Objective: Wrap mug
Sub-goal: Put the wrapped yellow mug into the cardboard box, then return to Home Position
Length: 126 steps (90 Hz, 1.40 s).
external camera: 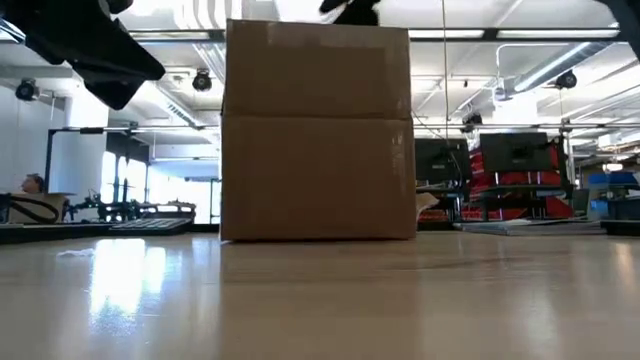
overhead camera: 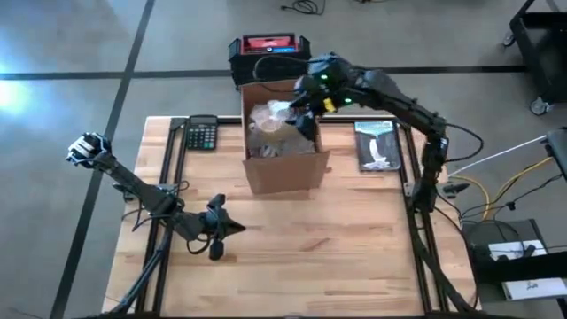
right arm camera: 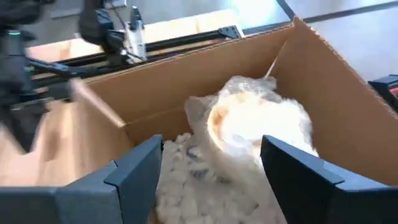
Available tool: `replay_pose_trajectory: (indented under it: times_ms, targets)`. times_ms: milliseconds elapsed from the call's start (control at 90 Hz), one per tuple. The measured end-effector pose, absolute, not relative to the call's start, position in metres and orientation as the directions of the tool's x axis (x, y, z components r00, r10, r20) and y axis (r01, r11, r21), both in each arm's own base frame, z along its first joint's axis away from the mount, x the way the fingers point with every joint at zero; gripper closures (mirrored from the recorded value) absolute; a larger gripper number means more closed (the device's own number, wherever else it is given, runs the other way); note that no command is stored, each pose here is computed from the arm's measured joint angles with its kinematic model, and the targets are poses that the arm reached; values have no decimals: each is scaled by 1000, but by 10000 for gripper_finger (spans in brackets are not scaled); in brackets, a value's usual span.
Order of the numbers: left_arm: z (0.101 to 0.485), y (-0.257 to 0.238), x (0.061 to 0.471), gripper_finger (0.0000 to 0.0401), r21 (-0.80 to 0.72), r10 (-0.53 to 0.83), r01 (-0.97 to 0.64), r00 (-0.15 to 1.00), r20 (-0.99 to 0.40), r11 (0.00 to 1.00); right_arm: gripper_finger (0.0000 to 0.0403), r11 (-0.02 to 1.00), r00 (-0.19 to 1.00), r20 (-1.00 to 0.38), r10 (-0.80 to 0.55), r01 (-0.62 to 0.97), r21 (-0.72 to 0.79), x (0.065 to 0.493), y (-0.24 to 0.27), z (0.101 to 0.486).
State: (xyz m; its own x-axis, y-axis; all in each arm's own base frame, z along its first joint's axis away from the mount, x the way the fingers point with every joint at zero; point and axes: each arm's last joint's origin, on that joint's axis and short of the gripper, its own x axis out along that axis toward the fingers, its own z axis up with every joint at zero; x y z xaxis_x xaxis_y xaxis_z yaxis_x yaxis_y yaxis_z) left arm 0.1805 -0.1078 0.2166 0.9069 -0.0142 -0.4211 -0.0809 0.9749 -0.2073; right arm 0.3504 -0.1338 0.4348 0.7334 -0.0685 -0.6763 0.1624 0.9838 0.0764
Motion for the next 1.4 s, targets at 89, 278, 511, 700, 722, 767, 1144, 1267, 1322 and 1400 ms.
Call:
replay_pose_trajectory:
  times_ms: [89, 278, 511, 700, 722, 767, 1144, 1267, 1322, 1400]
  targets:
    - [216, -106, 181, 401, -200, -7, -86, 907, -422, 976, 153, 985, 697, -716, -43, 148, 86, 336, -122, 436]
    - [216, -102, 184, 401, -192, 13, -103, 907, -422, 976, 178, 983, 621, -784, 8, 141, 121, 314, -101, 418]
    - [216, -101, 184, 401, -176, 20, -104, 906, -422, 979, 216, 977, 558, -829, 40, 152, 149, 279, -77, 365]
    - [216, -101, 184, 401, -166, 20, -99, 906, -423, 981, 245, 968, 662, -749, 31, 168, 189, 232, -55, 348]
    - [216, -101, 184, 401, -162, 20, -97, 906, -423, 982, 249, 967, 676, -737, 30, 168, 192, 227, -53, 347]
    - [216, -100, 185, 401, -154, 21, -95, 906, -423, 984, 255, 964, 703, -710, 26, 171, 204, 216, -49, 345]
    - [211, -77, 178, 401, -73, 88, -128, 909, -407, 989, 348, 963, 912, -410, -18, 126, 239, 161, -33, 287]
    - [208, -61, 168, 401, -104, 69, -115, 926, -372, 988, 395, 962, 939, -343, -23, 113, 247, 155, -32, 262]
    - [206, -54, 163, 401, -123, 63, -113, 935, -348, 986, 396, 961, 950, -312, -24, 108, 253, 152, -31, 252]
    - [202, -45, 157, 401, -149, 65, -117, 946, -316, 982, 390, 956, 960, -276, -35, 113, 270, 146, -30, 239]
